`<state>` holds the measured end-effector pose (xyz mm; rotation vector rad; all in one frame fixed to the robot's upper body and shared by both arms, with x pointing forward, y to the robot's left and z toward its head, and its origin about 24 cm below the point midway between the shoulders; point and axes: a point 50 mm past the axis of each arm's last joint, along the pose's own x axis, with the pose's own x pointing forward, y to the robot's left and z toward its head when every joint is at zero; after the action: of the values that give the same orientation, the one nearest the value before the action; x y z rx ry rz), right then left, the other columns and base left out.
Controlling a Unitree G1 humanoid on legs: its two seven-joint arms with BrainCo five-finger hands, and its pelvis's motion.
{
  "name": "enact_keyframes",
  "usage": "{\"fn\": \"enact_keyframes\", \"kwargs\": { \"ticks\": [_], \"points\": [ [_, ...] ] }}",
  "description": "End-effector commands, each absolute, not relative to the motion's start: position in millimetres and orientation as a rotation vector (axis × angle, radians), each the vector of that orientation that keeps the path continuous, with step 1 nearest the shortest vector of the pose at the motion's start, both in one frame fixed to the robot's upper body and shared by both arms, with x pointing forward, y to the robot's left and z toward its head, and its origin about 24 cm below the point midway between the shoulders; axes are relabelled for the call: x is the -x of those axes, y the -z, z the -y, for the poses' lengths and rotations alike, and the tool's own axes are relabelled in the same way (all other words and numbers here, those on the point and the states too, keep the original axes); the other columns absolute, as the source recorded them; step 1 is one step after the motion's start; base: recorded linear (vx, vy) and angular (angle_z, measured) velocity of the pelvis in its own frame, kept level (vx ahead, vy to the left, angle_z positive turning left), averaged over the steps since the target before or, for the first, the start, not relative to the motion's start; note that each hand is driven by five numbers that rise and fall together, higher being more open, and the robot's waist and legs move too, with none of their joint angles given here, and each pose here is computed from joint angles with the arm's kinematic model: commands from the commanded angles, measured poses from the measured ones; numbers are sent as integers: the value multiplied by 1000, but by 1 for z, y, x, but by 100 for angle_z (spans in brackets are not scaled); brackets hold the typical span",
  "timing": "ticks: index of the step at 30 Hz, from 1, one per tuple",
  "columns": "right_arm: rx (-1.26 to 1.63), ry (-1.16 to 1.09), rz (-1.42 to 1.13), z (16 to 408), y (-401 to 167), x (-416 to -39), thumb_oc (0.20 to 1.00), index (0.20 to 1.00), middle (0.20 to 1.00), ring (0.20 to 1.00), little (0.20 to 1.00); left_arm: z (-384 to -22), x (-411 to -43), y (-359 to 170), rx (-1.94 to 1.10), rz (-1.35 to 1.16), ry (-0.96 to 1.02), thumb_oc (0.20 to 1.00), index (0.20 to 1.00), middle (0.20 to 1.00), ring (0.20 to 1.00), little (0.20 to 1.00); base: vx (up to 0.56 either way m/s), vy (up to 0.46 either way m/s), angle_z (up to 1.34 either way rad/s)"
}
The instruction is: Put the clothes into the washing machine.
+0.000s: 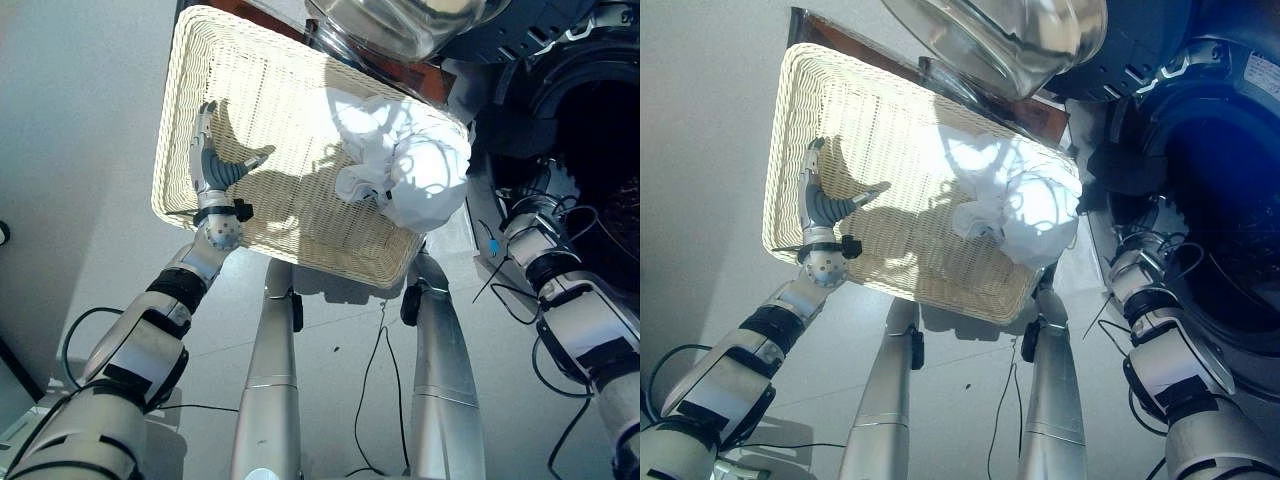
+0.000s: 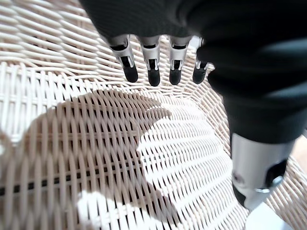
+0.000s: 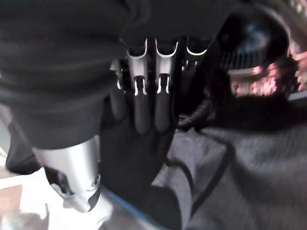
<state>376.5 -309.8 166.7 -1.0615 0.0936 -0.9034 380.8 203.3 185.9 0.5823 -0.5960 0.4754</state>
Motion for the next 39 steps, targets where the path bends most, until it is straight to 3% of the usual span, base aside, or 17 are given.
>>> {"fn": "enact_keyframes", "kwargs": {
  "ticks": [1, 7, 20, 39],
  "points": [
    [1221, 1112, -137, 358, -187, -351, 1000, 1000, 1000, 1000, 1000, -201, -380, -203, -514, 665, -508, 1000, 1000, 1000, 1000, 1000, 0, 0, 0],
    [996, 1265, -156, 376, -195, -338, 1000, 1000, 1000, 1000, 1000, -211, -378, -205, -532, 663, -512, 1000, 1000, 1000, 1000, 1000, 4, -12, 0],
    [820, 1265, -146, 373, -195, -340, 1000, 1000, 1000, 1000, 1000, -213, -379, -212, -545, 678, -514, 1000, 1000, 1000, 1000, 1000, 1, -2, 0],
    [977, 845, 11, 314, -217, -385, 1000, 1000, 1000, 1000, 1000, -196, -384, -226, -528, 711, -466, 1000, 1000, 1000, 1000, 1000, 0, 0, 0]
  ]
}}
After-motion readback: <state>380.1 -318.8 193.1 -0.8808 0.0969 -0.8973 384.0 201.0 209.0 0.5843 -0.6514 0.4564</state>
